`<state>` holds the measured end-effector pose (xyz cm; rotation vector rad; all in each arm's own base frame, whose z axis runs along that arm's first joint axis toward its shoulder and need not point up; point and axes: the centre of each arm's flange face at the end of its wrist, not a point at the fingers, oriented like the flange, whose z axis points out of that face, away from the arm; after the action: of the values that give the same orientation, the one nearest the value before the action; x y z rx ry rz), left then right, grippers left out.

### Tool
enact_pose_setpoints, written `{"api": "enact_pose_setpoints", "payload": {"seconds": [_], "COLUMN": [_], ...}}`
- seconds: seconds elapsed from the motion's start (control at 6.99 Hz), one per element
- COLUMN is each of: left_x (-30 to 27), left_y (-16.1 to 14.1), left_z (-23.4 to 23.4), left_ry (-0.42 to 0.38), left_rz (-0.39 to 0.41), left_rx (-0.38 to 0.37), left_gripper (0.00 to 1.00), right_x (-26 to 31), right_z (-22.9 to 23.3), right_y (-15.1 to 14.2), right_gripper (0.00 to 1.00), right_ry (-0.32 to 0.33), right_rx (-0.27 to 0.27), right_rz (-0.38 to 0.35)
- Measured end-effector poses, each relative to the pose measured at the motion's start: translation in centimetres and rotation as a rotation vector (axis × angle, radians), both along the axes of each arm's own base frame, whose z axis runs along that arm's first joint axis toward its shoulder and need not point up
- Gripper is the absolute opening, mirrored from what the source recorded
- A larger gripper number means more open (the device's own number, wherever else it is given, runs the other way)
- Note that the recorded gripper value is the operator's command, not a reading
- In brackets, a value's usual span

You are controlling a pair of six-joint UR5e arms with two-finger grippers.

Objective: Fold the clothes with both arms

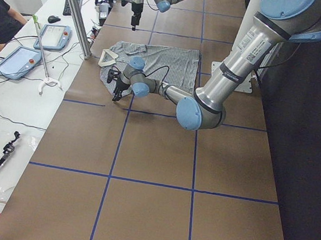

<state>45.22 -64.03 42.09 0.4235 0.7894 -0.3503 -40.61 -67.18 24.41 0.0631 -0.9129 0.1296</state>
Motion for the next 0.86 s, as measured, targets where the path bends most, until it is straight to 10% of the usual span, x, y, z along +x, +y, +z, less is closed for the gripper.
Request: {"api": "enact_pose_setpoints", "payload": {"seconds": [0.14,0.86], "left_x": [0.1,-1.4], "left_y": [0.0,1.2], "left_z": [-0.1,-7.4], "left_ry": [0.001,0.096], "left_rz": [0.002,0.017], "left_rx": [0.001,0.012], "left_gripper": [0.0,0.0], "right_x": [0.0,0.1], "right_z": [0.1,0.9], "right_y": [0.0,0.1], "right_gripper": [1.0,1.0], "right_ry": [0.0,0.005], "right_rx": [0.0,-0.001], "right_rz": [0.0,-0.003]}}
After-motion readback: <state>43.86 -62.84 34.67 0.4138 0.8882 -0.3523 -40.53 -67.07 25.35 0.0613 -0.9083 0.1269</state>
